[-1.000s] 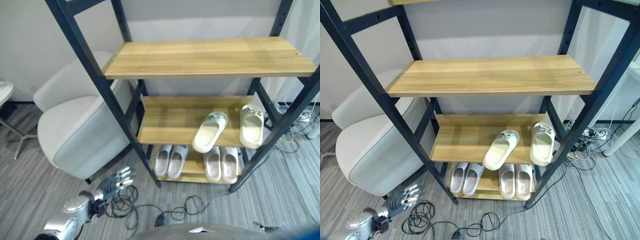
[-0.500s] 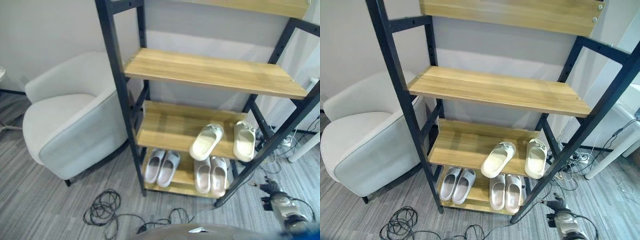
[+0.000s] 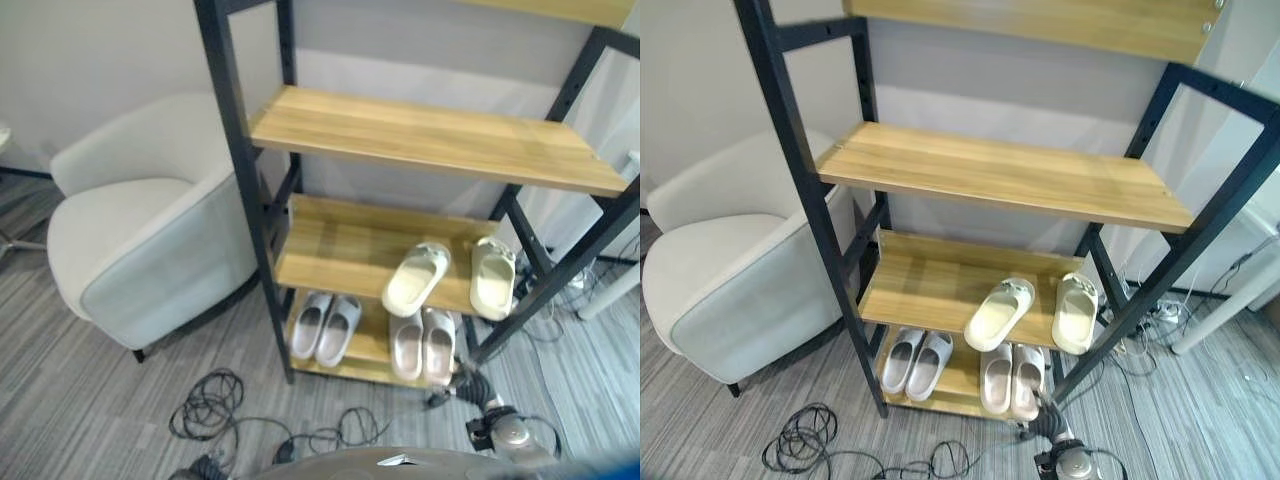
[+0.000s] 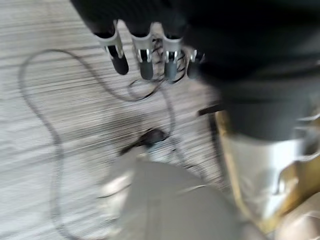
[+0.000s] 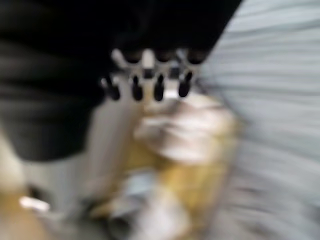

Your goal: Arrange the slippers neatly on the shoe rack.

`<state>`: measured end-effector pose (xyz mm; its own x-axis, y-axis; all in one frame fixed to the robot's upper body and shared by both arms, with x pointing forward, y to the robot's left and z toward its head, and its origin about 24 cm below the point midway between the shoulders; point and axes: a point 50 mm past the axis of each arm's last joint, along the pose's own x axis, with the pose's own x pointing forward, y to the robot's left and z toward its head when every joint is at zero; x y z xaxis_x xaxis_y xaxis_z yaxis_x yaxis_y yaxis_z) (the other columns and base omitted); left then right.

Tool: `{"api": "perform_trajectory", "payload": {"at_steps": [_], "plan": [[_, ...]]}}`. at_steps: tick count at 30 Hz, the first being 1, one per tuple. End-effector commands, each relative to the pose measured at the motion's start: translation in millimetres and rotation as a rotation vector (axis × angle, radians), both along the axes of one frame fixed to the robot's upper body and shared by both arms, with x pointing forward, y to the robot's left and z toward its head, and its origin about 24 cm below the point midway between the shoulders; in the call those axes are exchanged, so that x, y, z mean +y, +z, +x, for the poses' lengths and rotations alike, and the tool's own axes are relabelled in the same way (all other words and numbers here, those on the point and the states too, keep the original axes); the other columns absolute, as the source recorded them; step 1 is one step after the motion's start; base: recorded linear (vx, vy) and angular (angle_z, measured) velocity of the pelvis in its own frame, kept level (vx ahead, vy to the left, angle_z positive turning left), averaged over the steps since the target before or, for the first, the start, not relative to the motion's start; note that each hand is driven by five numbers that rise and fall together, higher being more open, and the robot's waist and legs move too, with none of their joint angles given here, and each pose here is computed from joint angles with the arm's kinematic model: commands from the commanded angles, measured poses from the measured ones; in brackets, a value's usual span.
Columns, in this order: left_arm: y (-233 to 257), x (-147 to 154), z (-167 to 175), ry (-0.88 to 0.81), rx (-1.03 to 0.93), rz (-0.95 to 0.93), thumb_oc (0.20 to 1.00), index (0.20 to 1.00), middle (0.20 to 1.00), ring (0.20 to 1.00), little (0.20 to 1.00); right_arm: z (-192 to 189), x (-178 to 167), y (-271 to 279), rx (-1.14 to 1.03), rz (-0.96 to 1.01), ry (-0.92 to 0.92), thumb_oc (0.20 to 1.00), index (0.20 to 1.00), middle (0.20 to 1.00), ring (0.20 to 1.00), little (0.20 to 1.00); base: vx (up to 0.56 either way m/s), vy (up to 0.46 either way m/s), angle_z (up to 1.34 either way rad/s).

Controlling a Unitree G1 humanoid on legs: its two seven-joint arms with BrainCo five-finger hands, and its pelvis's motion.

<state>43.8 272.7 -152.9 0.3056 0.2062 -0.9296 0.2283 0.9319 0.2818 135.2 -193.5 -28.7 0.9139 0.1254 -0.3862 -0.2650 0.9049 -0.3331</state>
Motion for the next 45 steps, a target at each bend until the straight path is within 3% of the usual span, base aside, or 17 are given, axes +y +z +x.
{"api": "perform_trajectory", "payload": {"at_steps": [1, 12, 23, 38, 45], "plan": [[-2.3, -1.7, 2.7, -0.01, 0.002, 0.022, 1.0, 1.0, 1.0, 1.0, 1.0, 8.4, -24.2, 6.4, -0.023, -0.196, 0.14, 1.0, 1.0, 1.0, 1.0, 1.0, -0.02, 0.036, -0.21], [-3.5, -2.4, -7.0, -0.005, 0.02, 0.028, 1.0, 1.0, 1.0, 1.0, 1.0, 41.4, -28.3, 25.4, -0.15, -0.274, 0.148, 1.0, 1.0, 1.0, 1.0, 1.0, 0.02, 0.022, -0.1], [5.2, -1.8, 6.3, -0.11, -0.064, 0.032, 1.0, 1.0, 1.0, 1.0, 1.0, 113.3, -51.7, 61.5, -0.371, -0.385, -0.063, 1.0, 1.0, 1.0, 1.0, 1.0, 0.02, -0.005, 0.08], [11.3, 9.5, 3.8, -0.168, -0.06, 0.054, 1.0, 1.0, 1.0, 1.0, 1.0, 171.2, -58.7, 68.6, -0.348, -0.478, -0.127, 1.0, 1.0, 1.0, 1.0, 1.0, 0.01, 0.005, 0.08], [13.4, 5.0, 25.2, -0.194, -0.124, 0.054, 1.0, 1.0, 1.0, 1.0, 1.0, 203.9, -62.4, 84.9, -0.334, -0.624, -0.137, 1.0, 1.0, 1.0, 1.0, 1.0, -0.08, 0.001, 0.11]]}}
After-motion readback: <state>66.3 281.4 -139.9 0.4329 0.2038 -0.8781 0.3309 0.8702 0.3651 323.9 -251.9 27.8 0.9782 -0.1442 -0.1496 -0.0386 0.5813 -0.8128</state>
